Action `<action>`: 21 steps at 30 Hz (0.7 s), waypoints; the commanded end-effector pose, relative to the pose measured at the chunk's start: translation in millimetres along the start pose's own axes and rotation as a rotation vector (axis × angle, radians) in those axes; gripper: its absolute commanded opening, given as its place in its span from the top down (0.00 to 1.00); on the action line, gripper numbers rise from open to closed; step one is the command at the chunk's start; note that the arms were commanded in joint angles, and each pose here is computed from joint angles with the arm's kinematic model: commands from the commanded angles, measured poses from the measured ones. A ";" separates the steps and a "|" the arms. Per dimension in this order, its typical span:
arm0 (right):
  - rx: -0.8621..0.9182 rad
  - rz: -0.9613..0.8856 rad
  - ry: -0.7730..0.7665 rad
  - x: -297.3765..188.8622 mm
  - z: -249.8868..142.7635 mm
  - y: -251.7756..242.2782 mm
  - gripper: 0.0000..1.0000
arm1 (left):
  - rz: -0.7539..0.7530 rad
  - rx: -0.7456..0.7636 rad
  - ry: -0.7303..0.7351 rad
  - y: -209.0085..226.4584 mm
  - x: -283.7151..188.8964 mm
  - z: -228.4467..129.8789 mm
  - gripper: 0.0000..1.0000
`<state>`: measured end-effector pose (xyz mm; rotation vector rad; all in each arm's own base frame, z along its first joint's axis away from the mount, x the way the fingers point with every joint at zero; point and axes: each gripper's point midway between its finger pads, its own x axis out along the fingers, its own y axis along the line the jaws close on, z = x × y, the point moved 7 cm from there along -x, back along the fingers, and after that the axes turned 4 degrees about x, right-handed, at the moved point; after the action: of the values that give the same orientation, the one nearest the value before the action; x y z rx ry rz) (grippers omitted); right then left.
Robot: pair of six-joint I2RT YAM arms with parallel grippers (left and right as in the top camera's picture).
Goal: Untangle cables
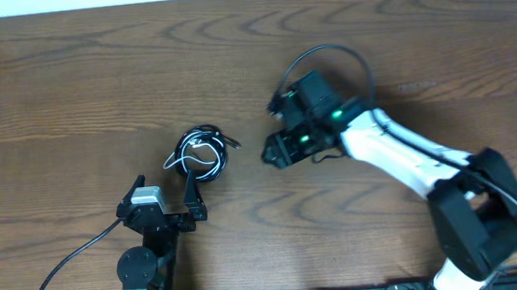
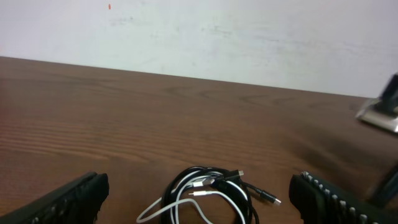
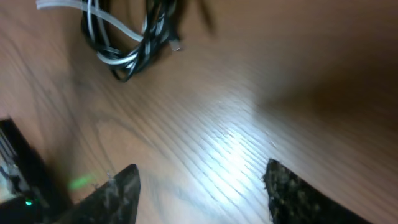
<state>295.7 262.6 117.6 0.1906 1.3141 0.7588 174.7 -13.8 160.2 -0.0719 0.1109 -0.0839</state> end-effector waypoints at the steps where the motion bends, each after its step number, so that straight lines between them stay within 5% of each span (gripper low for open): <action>1: -0.051 0.031 0.028 26.4 -8.2 17.8 0.32 | -0.016 0.007 0.050 -0.7 1.2 -12.9 0.02; 7: -0.126 0.019 -0.091 57.2 2.7 39.5 0.14 | -0.016 0.007 0.050 -0.7 1.2 -12.9 0.02; 14: -0.148 -0.046 -0.152 96.8 -0.7 42.2 0.05 | -0.016 0.007 0.050 -0.7 1.2 -12.9 0.02; 21: -0.139 -0.073 -0.094 125.0 -15.5 27.4 0.13 | -0.016 0.007 0.050 -0.7 1.2 -12.9 0.02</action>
<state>286.7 363.9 69.2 0.1057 1.0580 0.8416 174.7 -13.8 160.1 -0.0719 0.1113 -0.0839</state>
